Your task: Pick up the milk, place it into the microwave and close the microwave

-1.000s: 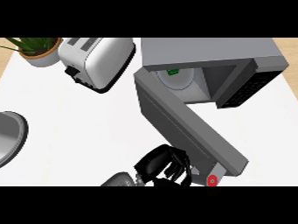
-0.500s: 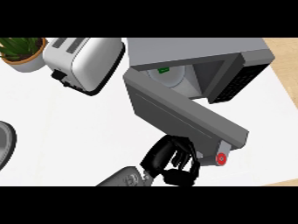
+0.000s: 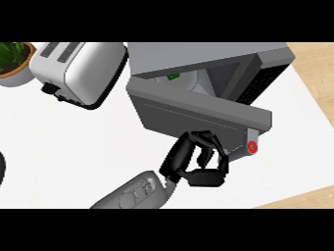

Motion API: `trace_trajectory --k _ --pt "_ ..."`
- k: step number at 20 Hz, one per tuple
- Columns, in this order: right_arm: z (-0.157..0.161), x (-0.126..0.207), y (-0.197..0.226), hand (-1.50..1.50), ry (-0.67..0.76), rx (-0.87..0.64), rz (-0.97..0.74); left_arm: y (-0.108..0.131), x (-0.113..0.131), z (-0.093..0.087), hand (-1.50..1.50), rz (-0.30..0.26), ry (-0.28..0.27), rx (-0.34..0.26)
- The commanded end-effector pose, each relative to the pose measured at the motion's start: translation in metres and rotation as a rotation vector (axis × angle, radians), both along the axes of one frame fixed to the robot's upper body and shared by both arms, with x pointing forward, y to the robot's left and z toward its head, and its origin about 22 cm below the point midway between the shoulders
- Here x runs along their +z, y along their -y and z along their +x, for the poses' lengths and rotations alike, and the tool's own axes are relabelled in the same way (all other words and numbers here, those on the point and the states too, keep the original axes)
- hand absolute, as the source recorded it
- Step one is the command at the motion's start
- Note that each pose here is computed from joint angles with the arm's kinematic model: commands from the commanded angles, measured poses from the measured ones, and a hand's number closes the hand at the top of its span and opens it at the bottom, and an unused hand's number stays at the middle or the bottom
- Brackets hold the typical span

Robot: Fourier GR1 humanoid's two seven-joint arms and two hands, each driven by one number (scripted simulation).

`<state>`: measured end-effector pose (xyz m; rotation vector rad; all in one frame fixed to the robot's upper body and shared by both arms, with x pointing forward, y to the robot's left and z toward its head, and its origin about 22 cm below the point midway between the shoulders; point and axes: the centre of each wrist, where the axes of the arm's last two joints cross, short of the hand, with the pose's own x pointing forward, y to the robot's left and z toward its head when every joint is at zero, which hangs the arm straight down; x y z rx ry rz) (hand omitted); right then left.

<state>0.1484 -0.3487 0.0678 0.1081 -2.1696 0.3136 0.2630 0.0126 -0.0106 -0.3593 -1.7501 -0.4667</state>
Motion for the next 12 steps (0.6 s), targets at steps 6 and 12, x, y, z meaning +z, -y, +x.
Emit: trace_trajectory --k 6,12 --pt "0.006 0.023 0.004 -1.50 0.005 0.053 -0.035 0.002 0.027 0.043 1.50 -0.085 -0.021 0.116" --pt "0.010 0.033 0.012 -1.50 -0.007 0.051 -0.053 0.004 0.043 0.066 1.50 -0.103 -0.026 0.156"
